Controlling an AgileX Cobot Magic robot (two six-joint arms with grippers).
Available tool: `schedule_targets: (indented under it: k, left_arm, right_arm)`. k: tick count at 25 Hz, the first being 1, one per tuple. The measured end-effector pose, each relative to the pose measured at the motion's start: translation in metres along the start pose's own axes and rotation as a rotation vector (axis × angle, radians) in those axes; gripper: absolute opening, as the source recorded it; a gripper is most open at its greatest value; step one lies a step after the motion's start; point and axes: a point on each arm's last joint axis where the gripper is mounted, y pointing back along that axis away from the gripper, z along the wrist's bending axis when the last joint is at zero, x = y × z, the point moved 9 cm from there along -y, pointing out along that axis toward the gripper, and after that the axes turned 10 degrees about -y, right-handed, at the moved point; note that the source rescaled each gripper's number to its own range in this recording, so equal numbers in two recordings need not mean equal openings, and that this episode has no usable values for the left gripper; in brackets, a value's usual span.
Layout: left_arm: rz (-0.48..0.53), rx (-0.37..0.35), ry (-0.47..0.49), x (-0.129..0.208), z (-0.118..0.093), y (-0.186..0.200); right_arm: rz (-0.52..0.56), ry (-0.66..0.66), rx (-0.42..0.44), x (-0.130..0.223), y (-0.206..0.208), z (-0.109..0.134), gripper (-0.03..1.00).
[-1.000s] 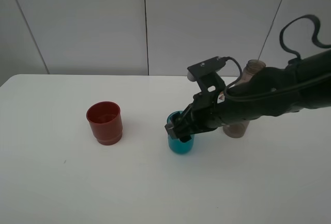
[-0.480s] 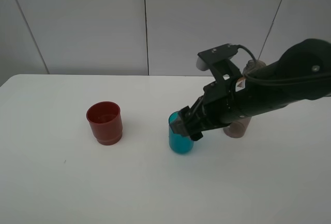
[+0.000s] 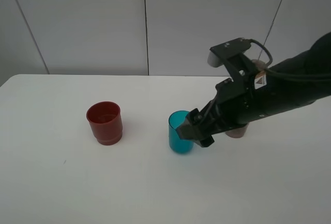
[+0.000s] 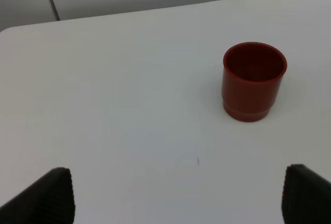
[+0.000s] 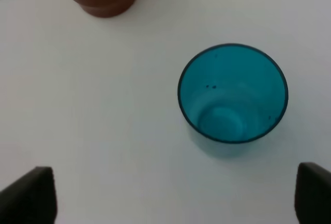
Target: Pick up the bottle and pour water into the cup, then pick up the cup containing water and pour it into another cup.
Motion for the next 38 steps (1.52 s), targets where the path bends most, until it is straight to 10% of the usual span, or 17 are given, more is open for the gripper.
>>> schedule_targets:
  k: [21,38]
  left_arm:
    - [0.0,0.0,0.0,0.0,0.0,0.0]
    - [0.0,0.0,0.0,0.0,0.0,0.0]
  right_arm:
    - [-0.024,-0.141,0.118,0.051,0.137,-0.023,0.95]
    - [-0.355,-0.316,0.295,0.123,0.212,-0.039,0.95]
